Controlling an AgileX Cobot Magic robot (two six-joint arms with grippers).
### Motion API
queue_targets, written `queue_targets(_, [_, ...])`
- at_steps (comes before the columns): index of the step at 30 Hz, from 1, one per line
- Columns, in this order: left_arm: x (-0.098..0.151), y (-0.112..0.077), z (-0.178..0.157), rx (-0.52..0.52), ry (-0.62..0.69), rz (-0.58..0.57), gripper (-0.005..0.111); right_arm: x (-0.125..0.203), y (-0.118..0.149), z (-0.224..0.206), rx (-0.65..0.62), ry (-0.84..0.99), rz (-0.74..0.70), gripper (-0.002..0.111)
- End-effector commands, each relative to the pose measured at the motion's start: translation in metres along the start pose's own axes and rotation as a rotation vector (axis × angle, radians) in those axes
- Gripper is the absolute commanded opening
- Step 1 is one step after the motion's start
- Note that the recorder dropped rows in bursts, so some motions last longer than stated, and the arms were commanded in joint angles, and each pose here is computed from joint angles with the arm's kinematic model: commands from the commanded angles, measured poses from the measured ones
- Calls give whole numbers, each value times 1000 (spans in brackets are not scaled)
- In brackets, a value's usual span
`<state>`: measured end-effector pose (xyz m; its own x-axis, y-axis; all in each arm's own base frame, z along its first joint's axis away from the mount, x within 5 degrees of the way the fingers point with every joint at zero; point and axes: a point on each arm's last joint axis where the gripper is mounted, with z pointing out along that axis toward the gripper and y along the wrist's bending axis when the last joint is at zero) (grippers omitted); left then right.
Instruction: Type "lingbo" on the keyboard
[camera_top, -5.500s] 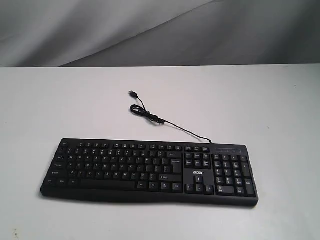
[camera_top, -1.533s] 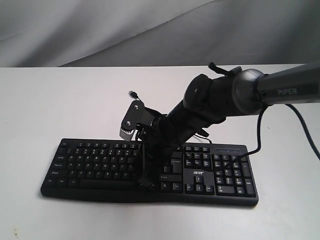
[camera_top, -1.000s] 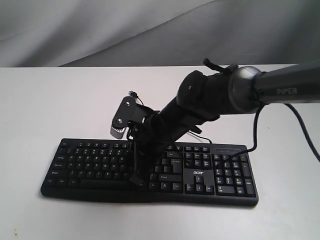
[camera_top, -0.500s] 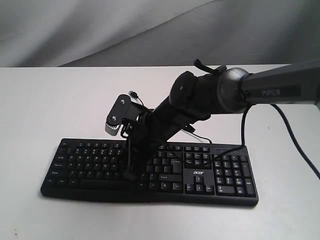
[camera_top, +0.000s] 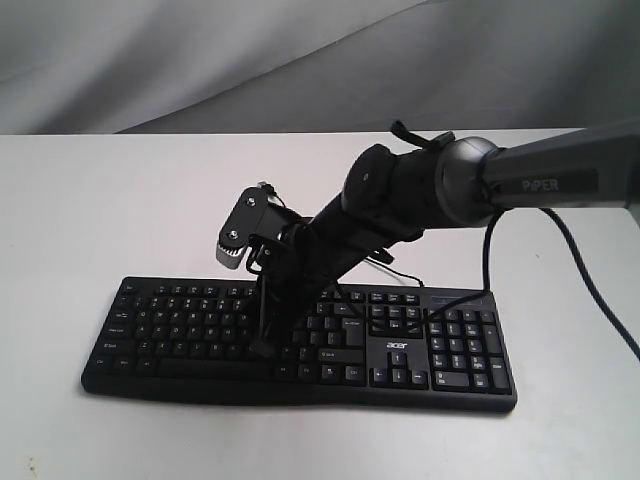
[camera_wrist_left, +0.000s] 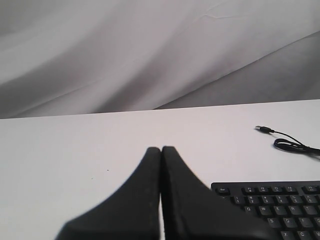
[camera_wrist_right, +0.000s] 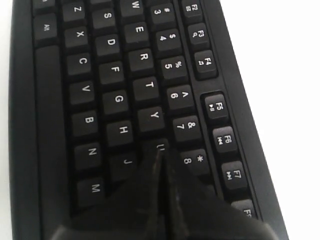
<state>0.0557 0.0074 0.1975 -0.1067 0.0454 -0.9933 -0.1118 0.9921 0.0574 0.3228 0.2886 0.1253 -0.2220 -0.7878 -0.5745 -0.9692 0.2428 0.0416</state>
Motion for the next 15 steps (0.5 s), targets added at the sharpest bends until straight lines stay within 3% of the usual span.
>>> queue_targets(1, [1,0,0,6,-6,-1,1,1,-4,-1,11,-2,3,0])
queue_targets(15, [1,0,0,6,-6,-1,1,5,-5,5,6,9,14,0])
